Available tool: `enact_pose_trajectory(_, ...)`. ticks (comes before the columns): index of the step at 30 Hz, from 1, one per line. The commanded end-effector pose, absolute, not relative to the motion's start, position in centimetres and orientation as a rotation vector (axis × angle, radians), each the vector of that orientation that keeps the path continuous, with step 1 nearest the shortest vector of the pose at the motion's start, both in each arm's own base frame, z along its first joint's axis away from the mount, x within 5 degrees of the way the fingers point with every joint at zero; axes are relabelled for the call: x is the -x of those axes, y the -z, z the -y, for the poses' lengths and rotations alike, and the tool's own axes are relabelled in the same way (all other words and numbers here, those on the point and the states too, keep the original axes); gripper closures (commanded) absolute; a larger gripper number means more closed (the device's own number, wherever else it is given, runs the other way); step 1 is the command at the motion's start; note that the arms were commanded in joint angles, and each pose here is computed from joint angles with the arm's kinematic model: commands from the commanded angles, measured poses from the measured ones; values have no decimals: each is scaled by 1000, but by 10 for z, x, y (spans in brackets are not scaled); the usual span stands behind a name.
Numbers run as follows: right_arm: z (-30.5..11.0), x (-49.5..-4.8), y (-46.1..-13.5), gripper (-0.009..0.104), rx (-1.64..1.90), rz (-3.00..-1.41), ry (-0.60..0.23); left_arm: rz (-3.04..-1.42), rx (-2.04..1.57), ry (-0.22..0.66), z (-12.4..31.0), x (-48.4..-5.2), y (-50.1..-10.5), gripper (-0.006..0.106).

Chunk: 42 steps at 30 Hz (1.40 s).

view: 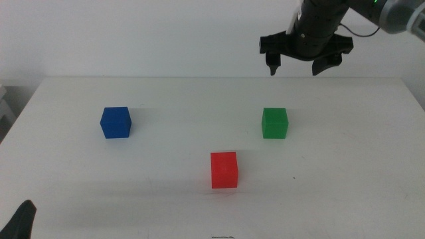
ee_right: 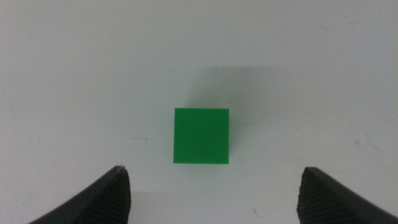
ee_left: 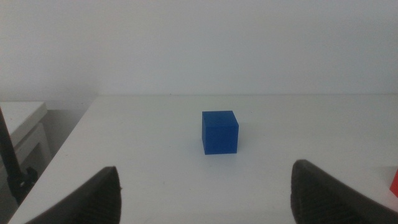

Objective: Stack red cubes first, then green, then blue cubes in a specific spot.

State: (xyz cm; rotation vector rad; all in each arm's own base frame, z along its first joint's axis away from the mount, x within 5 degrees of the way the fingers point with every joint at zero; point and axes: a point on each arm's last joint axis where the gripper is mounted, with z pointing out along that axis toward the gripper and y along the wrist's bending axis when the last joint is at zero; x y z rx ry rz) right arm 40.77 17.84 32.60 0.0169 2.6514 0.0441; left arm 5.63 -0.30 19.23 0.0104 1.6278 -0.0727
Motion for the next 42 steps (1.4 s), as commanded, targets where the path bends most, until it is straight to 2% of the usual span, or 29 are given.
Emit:
enact_pose_trajectory(1,-173,-408,-350,1,1,-2551,-89,-1527,-1,88,3,-55,-202,7)
enact_pose_trajectory(11,-183,-434,-287,1,37,-2675,-12,-1527,-1,88,3,-55,-202,7)
enact_pose_trajectory(16,-186,-440,-269,1,34,-2701,1,-1527,-1,88,3,-55,-202,7)
enact_pose_trajectory(22,-191,-447,-254,1,38,-2694,-36,-1527,-1,88,3,-55,-202,7)
enact_pose_trajectory(31,-194,-455,-241,2,43,-2676,-27,-1527,-1,88,3,-55,-202,7)
enact_pose_trajectory(38,-190,-457,-241,11,19,-2659,-1,-1527,-1,88,3,-55,-202,7)
enact_pose_trajectory(42,-185,-460,-236,20,-9,-2682,-16,-1527,-1,88,3,-55,-202,7)
